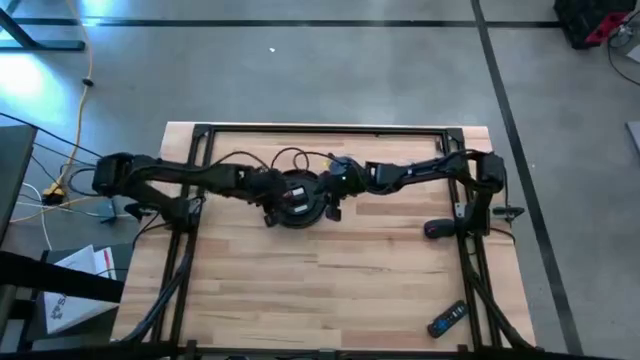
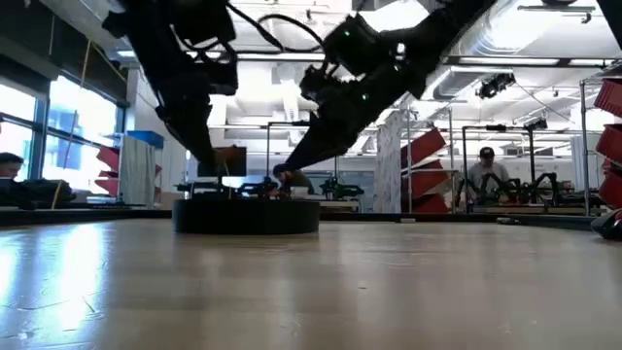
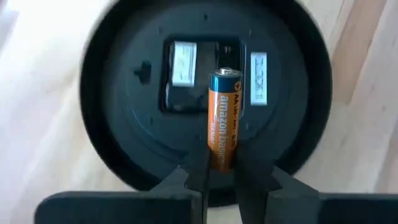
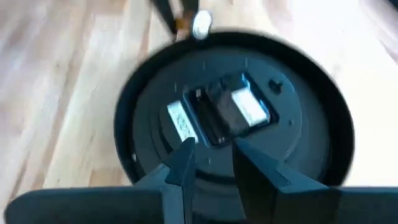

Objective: Insert battery
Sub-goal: Insert the yellow battery into the white-black wall clock

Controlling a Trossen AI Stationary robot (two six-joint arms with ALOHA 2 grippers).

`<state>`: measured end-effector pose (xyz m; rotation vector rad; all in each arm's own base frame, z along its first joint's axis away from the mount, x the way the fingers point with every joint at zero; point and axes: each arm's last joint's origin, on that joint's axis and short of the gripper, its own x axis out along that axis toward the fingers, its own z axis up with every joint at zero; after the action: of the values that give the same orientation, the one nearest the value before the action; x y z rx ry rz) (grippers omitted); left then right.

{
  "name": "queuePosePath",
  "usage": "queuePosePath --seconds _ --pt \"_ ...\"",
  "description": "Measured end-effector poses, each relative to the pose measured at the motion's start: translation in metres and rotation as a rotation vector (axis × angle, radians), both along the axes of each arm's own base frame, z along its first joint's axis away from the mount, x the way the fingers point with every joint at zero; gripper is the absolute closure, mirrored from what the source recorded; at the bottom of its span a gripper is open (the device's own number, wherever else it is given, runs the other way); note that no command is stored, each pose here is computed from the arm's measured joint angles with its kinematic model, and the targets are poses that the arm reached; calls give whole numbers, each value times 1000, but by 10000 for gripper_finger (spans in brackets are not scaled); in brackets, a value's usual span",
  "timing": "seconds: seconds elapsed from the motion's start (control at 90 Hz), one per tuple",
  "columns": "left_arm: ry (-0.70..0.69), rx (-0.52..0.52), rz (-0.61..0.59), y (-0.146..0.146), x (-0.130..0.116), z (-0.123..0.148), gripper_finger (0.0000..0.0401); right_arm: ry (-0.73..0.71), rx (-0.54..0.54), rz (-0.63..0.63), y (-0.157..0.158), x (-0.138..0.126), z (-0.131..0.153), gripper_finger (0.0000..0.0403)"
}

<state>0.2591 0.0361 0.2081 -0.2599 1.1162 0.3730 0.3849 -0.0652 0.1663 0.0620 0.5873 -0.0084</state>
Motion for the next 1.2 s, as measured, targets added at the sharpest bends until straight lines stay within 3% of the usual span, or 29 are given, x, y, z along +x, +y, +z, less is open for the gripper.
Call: queuePosePath --seconds 0.233,0.522,0.789,1.2 --pt "96 -129 12 20 25 -14 371 -149 -1 26 14 -11 -15 327" --pt "180 -144 -4 32 43 -27 371 -164 -27 11 17 -16 -20 327" --pt "194 -199 -9 30 42 -27 363 -171 -35 16 18 -15 -20 327" --pt "168 -185 -14 30 45 -27 362 -243 -1 38 19 -7 -34 327"
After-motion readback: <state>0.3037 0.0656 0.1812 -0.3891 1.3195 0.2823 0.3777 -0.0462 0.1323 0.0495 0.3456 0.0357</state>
